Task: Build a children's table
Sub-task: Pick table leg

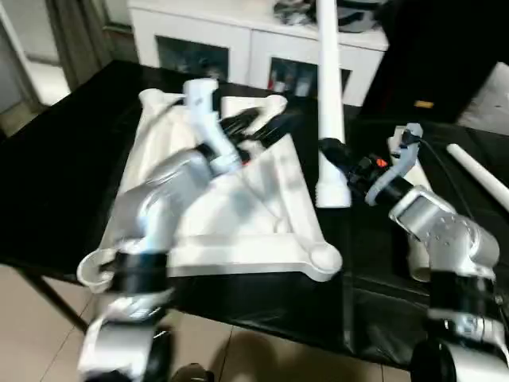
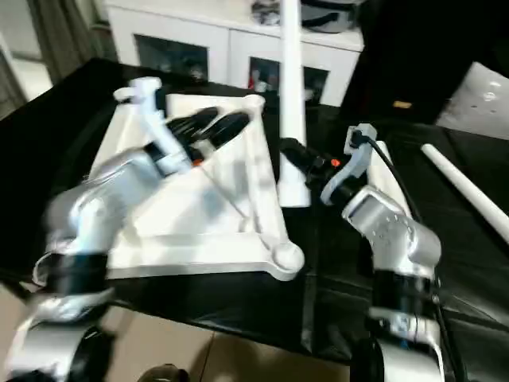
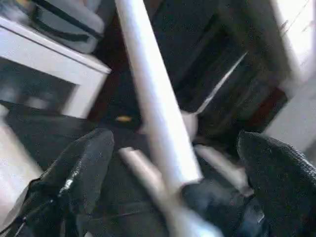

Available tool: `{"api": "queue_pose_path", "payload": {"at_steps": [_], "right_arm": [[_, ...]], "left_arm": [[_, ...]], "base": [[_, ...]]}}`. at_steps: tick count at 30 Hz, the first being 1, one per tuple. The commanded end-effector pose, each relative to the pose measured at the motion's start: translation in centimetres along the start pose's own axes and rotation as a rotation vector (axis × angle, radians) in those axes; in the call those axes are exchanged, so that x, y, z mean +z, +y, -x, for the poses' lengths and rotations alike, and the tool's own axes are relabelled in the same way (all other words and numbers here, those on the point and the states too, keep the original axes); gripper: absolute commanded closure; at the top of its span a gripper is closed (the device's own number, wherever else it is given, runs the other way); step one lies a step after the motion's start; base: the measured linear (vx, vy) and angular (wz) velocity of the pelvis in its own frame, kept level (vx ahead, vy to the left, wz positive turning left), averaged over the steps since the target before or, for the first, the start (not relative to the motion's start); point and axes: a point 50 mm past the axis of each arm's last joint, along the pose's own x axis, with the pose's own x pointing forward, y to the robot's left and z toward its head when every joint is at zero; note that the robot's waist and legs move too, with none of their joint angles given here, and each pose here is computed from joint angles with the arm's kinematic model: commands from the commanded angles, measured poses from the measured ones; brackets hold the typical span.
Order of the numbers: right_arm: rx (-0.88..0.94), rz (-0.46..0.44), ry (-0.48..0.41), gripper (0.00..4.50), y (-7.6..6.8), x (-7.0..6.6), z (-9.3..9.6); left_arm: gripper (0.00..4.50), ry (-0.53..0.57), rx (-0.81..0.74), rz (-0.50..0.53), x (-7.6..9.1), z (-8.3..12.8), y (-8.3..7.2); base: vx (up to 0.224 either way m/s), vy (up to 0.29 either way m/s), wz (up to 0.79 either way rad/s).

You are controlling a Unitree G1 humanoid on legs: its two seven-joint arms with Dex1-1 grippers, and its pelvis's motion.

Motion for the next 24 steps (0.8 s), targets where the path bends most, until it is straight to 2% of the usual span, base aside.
{"api": "queue_pose_path", "payload": {"at_steps": [1, 4, 6, 9, 12, 16, 18, 20, 21, 24], "right_arm": [[0.049, 0.018, 0.005, 2.66, 0.7, 0.4, 0.2], [0.086, 0.007, 0.007, 2.66, 1.2, 0.2, 0.3], [0.140, 0.031, -0.023, 2.66, 1.9, 0.2, 0.4], [0.176, 0.053, -0.044, 2.66, 2.5, 0.3, 0.5], [0.197, 0.084, 0.004, 2.66, 2.9, -0.2, 0.5], [0.212, 0.152, 0.023, 2.66, 3.4, -0.7, 0.3], [0.196, 0.206, 0.038, 2.66, 3.4, -1.1, 0.2], [0.169, 0.273, 0.057, 2.66, 3.4, -1.7, -0.1], [0.169, 0.273, 0.057, 2.66, 3.4, -1.7, -0.1], [0.158, 0.335, -0.011, 2.66, 3.6, -1.8, -0.6]], "left_arm": [[0.00, 0.015, -0.054, 0.058, 0.0, -0.7, -0.9], [0.00, 0.047, -0.083, 0.060, -0.3, -1.1, -1.4], [0.00, 0.073, -0.085, 0.036, -0.7, -1.4, -1.6], [0.00, 0.075, -0.098, 0.053, -0.9, -1.6, -1.8], [0.00, 0.063, -0.121, 0.078, -0.7, -1.7, -2.2], [0.00, 0.043, -0.117, 0.049, -0.7, -1.9, -2.4], [0.35, 0.015, -0.134, 0.057, -0.6, -1.9, -2.7], [0.39, -0.005, -0.127, 0.025, -0.7, -1.8, -2.9], [0.50, -0.005, -0.127, 0.025, -0.7, -1.8, -2.9], [0.81, -0.012, -0.045, -0.109, -1.0, -1.9, -2.6]], "base": [[0.000, 0.000, 0.00], [0.000, 0.000, 0.00], [0.000, 0.000, 0.00], [0.000, 0.000, 0.00], [0.000, 0.000, 0.00], [0.000, 0.000, 0.00], [0.000, 0.000, 0.00], [0.000, 0.000, 0.00], [0.000, 0.000, 0.00], [0.000, 0.000, 0.00]]}}
